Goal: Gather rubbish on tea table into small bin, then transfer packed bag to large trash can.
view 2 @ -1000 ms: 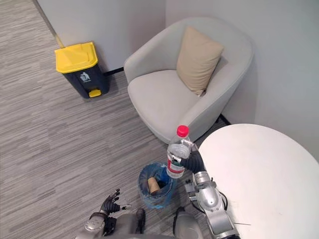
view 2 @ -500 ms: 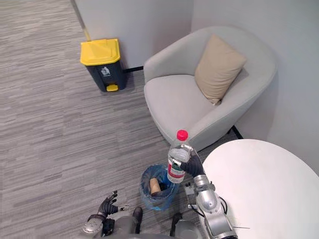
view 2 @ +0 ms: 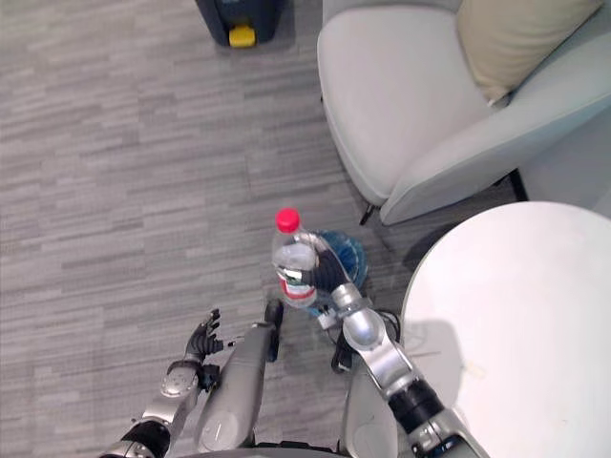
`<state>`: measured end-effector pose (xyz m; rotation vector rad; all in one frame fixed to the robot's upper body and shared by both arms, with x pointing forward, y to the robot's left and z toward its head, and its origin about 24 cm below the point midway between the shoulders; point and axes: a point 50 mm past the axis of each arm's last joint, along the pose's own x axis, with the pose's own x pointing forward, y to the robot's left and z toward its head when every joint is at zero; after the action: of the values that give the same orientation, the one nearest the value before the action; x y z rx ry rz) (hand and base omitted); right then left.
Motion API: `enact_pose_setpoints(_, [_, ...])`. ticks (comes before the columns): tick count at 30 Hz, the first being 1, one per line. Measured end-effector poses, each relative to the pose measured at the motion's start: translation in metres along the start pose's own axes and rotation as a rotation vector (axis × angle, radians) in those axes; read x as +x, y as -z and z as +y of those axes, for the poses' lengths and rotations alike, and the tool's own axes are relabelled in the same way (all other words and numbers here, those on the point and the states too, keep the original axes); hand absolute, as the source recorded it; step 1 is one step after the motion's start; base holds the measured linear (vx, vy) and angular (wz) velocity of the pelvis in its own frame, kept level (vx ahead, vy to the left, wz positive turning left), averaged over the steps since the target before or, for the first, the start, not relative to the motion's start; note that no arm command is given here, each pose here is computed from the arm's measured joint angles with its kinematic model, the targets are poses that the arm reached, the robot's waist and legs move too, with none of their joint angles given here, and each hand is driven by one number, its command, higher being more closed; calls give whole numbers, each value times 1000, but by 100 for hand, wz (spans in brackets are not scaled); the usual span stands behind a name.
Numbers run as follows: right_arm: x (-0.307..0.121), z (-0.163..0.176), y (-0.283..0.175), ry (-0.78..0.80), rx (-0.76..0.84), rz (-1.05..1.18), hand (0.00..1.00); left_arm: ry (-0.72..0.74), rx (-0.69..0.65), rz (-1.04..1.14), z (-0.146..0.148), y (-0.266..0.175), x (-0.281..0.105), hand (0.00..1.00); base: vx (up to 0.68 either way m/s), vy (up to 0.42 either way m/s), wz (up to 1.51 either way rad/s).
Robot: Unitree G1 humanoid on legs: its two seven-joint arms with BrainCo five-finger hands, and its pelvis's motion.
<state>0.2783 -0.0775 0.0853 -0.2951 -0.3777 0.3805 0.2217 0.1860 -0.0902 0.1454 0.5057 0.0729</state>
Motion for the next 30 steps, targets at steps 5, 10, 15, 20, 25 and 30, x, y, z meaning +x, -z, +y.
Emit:
enact_pose_setpoints(5, [34,-12,-8,65,-51,-30,100,-25,-39,-140,-2,-46,18,0,-94,-5,-1])
enact_pose_setpoints(10, [66,-49,-22,200,-156,-60,100,-56,-88,-299,1,-97,29,0,-82,-41,8])
enact_pose_setpoints(15, [82,-77,-33,292,-247,-73,100,-95,-114,-332,8,-108,31,0,-43,-29,6])
enact_pose_setpoints(20, [86,-95,-27,336,-298,-23,100,-99,-122,-344,7,-111,30,0,0,0,0])
enact_pose_setpoints(25, [90,-109,-23,389,-313,19,100,-109,-127,-362,8,-113,30,0,0,0,0])
enact_pose_setpoints(30, [93,-116,-27,416,-319,14,0,-109,-128,-367,7,-114,30,0,-3,7,0])
